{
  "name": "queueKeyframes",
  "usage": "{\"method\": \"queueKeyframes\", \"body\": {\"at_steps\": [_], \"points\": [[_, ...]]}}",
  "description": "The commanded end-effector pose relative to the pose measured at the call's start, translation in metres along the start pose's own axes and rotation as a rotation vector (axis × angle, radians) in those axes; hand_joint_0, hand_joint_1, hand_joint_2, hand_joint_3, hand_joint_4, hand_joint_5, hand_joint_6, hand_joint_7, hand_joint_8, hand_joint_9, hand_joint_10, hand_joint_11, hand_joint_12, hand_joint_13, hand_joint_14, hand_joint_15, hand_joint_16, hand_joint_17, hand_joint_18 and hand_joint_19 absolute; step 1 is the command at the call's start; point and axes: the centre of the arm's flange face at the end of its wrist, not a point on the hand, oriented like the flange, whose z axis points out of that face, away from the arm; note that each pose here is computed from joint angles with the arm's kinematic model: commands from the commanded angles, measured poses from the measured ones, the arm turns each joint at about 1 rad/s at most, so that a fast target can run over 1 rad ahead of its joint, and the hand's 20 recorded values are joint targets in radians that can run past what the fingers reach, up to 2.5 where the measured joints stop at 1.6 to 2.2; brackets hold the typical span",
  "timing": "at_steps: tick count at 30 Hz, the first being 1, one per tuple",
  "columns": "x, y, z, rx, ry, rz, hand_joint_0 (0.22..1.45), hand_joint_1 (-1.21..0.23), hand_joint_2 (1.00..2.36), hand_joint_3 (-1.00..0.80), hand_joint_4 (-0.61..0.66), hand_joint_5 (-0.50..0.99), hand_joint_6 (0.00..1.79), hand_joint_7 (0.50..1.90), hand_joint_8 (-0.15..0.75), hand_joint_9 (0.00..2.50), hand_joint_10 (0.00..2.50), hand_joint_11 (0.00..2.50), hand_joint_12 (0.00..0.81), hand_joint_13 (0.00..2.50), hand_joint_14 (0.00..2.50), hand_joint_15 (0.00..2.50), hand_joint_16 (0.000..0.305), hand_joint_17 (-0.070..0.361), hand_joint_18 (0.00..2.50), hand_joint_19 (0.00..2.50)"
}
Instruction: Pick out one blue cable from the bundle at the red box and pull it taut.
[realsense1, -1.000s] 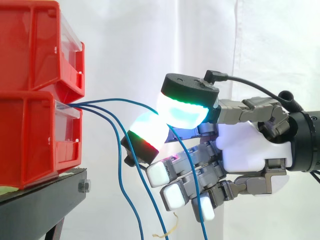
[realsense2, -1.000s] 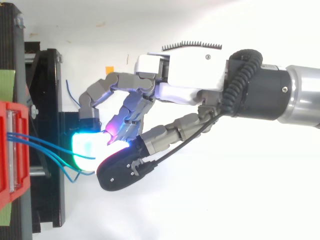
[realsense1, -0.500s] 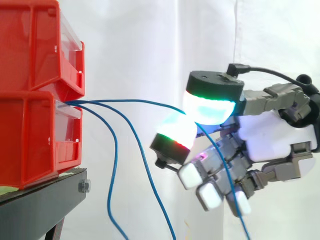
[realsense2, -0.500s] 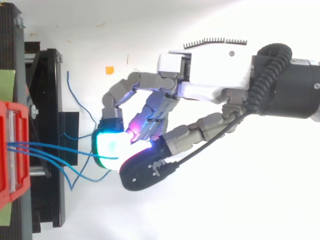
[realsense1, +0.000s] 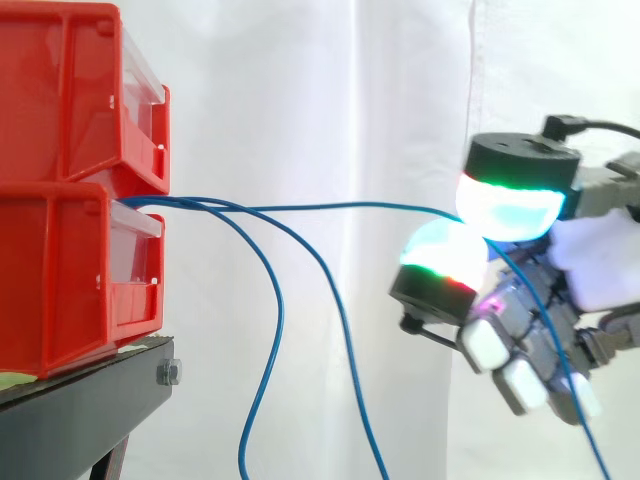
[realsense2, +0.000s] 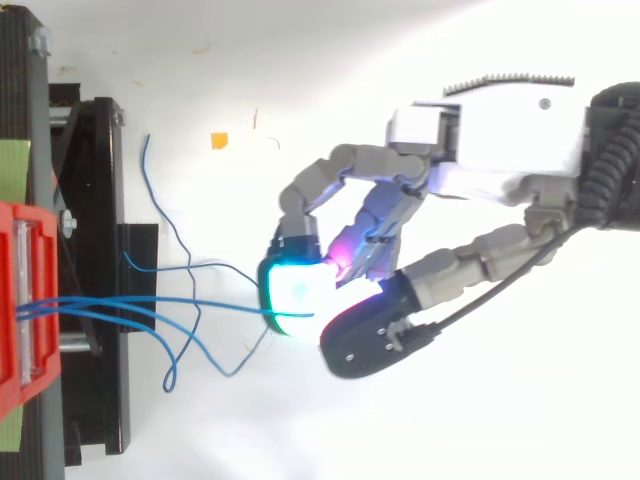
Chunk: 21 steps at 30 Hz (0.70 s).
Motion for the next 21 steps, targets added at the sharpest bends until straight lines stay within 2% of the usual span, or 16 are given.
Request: {"method": "queueKeyframes", "body": {"at_steps": [1,3,7,14,21], "points": [[-0.0024,-0.0192,-0.0110,-0.015,-0.016,0.005,0.56,-0.66,1.15,-0.10,-0.07,-0.06,0.88,1.16,0.331,0.97,0.01,0.27,0.463,0.94,0.01,0.39,0.069,0.156,0.98,0.56],[-0.0030,-0.0204,-0.0112,-0.015,-0.022,0.005,0.56,-0.66,1.15,-0.10,-0.07,-0.06,0.88,1.16,0.329,0.97,0.01,0.28,0.466,0.94,0.01,0.39,0.069,0.156,0.98,0.56],[-0.0025,-0.0210,-0.0113,-0.015,-0.017,-0.002,0.56,-0.66,1.15,-0.10,-0.07,-0.06,0.88,1.16,0.333,0.99,0.01,0.29,0.465,0.95,0.01,0.39,0.070,0.157,0.98,0.55],[-0.0020,-0.0176,-0.0081,-0.048,-0.018,-0.018,0.56,-0.66,1.16,-0.10,-0.07,-0.06,0.88,1.16,0.332,0.99,0.01,0.28,0.467,0.94,0.01,0.40,0.069,0.156,0.98,0.56],[-0.0020,-0.0176,-0.0081,-0.048,-0.019,-0.026,0.56,-0.66,1.16,-0.10,-0.07,-0.06,0.88,1.17,0.333,1.00,0.01,0.28,0.463,0.94,0.01,0.40,0.069,0.156,0.98,0.56]]}}
